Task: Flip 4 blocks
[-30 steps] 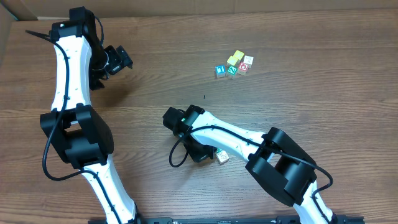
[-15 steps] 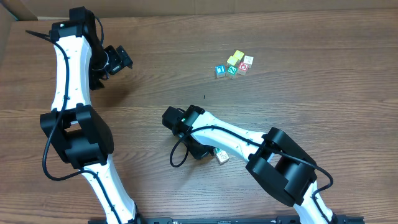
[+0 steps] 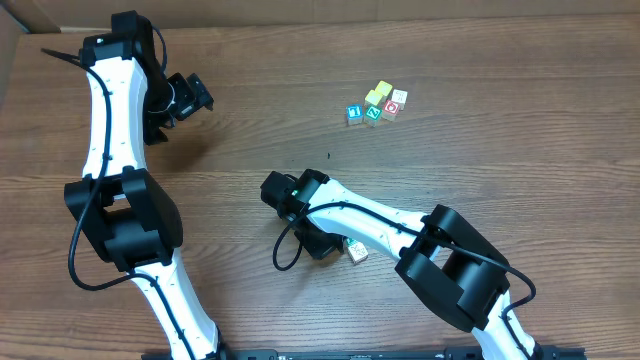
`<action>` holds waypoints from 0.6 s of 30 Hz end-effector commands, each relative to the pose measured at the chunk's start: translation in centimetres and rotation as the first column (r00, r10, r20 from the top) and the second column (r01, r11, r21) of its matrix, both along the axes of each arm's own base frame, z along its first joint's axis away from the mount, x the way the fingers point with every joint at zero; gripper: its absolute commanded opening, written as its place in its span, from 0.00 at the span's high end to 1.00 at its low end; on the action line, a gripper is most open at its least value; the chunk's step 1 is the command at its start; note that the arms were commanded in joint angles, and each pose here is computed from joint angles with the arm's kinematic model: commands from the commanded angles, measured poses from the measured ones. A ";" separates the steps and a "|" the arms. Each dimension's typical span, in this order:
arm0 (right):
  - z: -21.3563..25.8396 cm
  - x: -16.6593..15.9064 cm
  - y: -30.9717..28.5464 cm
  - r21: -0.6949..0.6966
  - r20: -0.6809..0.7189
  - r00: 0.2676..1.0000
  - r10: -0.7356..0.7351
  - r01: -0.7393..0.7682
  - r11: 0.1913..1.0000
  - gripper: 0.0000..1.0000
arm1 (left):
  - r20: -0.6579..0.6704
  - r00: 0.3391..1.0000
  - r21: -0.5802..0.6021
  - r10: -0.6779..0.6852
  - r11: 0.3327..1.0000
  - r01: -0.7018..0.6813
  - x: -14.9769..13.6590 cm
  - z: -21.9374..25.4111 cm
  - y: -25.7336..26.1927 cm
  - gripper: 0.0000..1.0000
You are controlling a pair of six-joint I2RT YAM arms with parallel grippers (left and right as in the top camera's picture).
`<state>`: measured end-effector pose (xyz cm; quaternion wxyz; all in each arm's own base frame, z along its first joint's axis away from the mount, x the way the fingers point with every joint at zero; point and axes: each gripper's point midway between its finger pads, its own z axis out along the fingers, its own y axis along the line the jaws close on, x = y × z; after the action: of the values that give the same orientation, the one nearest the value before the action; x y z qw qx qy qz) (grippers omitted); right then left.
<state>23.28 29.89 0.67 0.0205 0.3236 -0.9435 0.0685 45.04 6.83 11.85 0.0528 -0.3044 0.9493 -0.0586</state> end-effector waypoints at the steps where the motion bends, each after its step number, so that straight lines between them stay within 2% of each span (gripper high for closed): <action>1: 1.4 0.0 0.9 0.055 -0.004 1.000 0.010 -0.010 0.998 0.96 | 0.009 1.000 0.005 -0.015 1.000 0.015 0.0 0.3 -0.3 0.00; 12: 1.7 1.1 -1.5 -0.065 0.070 0.997 0.027 -0.022 0.998 0.96 | 0.009 1.000 0.005 -0.015 1.000 0.015 0.0 0.3 -0.3 0.00; 18: 1.6 1.5 -0.7 -0.033 0.088 0.996 0.023 -0.020 0.999 0.96 | 0.009 1.000 0.005 -0.015 1.000 0.015 0.0 0.3 -0.3 0.00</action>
<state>24.05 28.53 0.94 0.0085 0.3327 -0.9366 0.1101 45.04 6.83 11.85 0.0528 -0.3044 0.9493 -0.0586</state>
